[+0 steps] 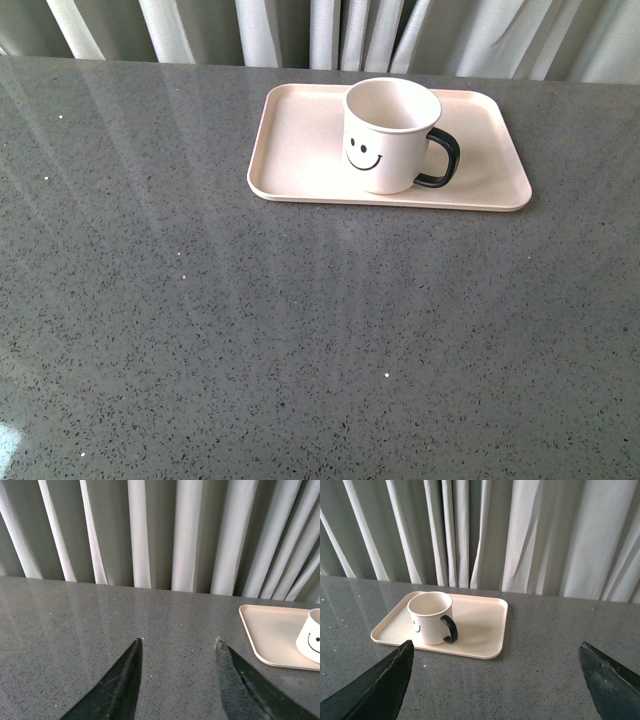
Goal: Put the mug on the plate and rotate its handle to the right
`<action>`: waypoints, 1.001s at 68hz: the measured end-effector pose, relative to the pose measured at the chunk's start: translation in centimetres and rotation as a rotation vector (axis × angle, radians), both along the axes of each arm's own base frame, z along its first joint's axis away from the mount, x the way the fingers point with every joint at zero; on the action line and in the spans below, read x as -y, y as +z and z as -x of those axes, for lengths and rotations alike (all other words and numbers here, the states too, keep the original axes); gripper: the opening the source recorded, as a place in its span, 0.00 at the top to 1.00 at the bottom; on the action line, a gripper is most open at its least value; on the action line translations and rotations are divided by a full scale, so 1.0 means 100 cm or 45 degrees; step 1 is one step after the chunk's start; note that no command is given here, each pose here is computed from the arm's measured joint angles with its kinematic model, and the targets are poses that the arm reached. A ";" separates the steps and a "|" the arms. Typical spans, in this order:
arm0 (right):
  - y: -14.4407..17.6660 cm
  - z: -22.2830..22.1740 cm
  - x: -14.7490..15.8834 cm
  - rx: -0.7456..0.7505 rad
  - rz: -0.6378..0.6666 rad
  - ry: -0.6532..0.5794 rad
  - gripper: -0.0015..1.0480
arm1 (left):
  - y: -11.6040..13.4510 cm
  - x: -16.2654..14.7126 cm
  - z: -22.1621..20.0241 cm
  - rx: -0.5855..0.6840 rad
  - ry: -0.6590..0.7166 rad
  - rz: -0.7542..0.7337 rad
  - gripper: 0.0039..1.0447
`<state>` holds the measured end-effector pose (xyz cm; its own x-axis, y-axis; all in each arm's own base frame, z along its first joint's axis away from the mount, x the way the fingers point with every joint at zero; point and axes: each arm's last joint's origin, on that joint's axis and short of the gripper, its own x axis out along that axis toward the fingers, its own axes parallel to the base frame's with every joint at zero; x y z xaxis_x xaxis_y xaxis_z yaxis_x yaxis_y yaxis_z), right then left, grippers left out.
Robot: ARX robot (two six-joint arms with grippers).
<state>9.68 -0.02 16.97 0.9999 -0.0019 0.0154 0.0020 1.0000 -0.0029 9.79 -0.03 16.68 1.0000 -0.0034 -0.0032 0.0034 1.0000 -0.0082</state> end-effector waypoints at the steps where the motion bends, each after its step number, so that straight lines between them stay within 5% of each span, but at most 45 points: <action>1: 0.000 0.000 0.000 0.000 0.000 0.000 0.09 | 0.000 0.000 0.000 0.000 0.000 0.000 0.45; 16: 0.000 0.000 0.000 0.000 0.000 0.000 0.09 | 0.000 0.000 0.000 0.000 0.000 -0.001 0.07; 19: -0.001 -0.001 0.000 -0.075 0.025 0.051 0.09 | 0.000 0.000 0.000 0.000 0.000 -0.003 0.08; 26: 0.012 -0.018 0.001 -0.691 0.021 0.383 0.09 | 0.000 0.000 0.000 0.000 0.000 -0.004 0.09; 41: 0.055 -0.112 0.011 -0.646 0.166 0.370 0.09 | 0.000 0.000 0.000 0.000 0.000 -0.004 0.09; 68: 0.024 -0.267 -0.040 -0.922 0.056 0.373 0.09 | 0.000 0.000 0.000 0.001 0.000 -0.004 0.09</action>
<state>36.37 3.95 19.38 0.7205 0.2491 -0.6472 -0.2794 0.9584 0.0579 9.79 -0.03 16.69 1.0000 -0.0034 -0.0025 0.0034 1.0000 -0.0052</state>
